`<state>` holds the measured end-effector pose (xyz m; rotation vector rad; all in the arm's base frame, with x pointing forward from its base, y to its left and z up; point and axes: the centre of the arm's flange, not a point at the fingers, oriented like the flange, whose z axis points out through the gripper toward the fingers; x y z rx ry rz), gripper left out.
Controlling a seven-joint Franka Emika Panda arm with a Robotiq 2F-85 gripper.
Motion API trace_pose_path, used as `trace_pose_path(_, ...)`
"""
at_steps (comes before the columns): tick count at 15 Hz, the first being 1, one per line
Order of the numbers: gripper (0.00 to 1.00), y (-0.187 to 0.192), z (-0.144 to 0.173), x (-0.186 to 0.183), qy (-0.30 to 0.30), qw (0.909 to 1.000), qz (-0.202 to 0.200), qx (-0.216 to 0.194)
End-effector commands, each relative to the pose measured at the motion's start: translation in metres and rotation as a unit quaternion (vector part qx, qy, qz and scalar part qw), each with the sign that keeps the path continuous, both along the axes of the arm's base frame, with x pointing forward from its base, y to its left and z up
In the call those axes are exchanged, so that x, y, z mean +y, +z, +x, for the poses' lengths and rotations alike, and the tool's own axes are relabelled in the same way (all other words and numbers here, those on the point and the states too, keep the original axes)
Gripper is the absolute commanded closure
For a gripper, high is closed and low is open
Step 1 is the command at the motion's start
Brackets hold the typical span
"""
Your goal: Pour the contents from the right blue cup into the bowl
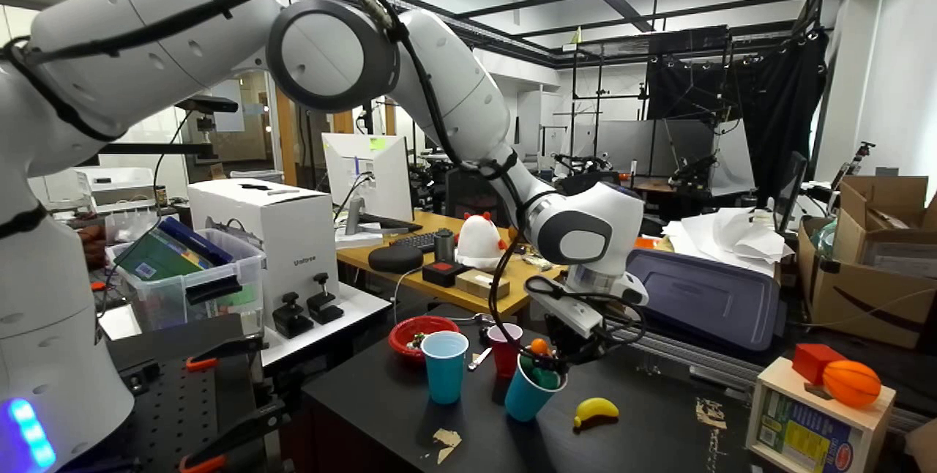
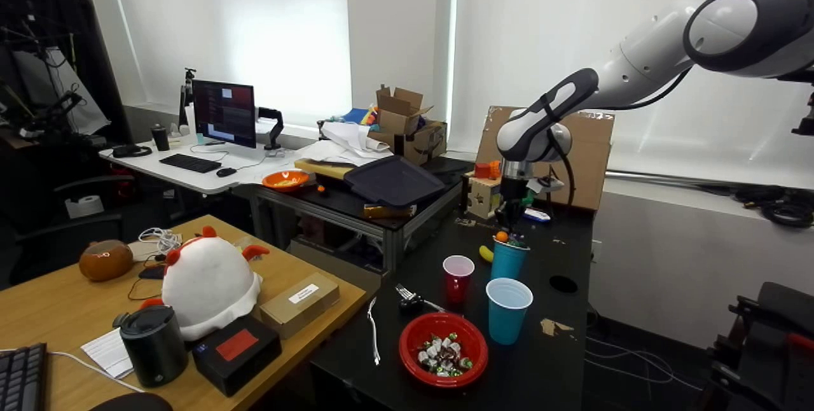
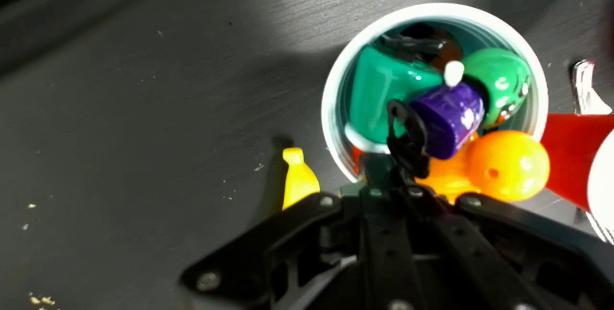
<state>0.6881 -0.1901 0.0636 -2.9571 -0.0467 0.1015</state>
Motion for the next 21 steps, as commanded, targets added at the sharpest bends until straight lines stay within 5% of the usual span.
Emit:
trace_pose_path(1,1.0,0.025,-0.014,0.007,0.04,0.9983,0.026,0.032)
trace_pose_path(16,0.98,0.048,-0.021,0.007,0.045,0.9983,0.014,0.036)
trace_pose_path(18,0.73,0.049,-0.021,0.007,0.046,0.9981,0.014,0.038)
trace_pose_path(21,0.54,0.045,-0.021,0.012,0.051,0.9975,0.008,0.05)
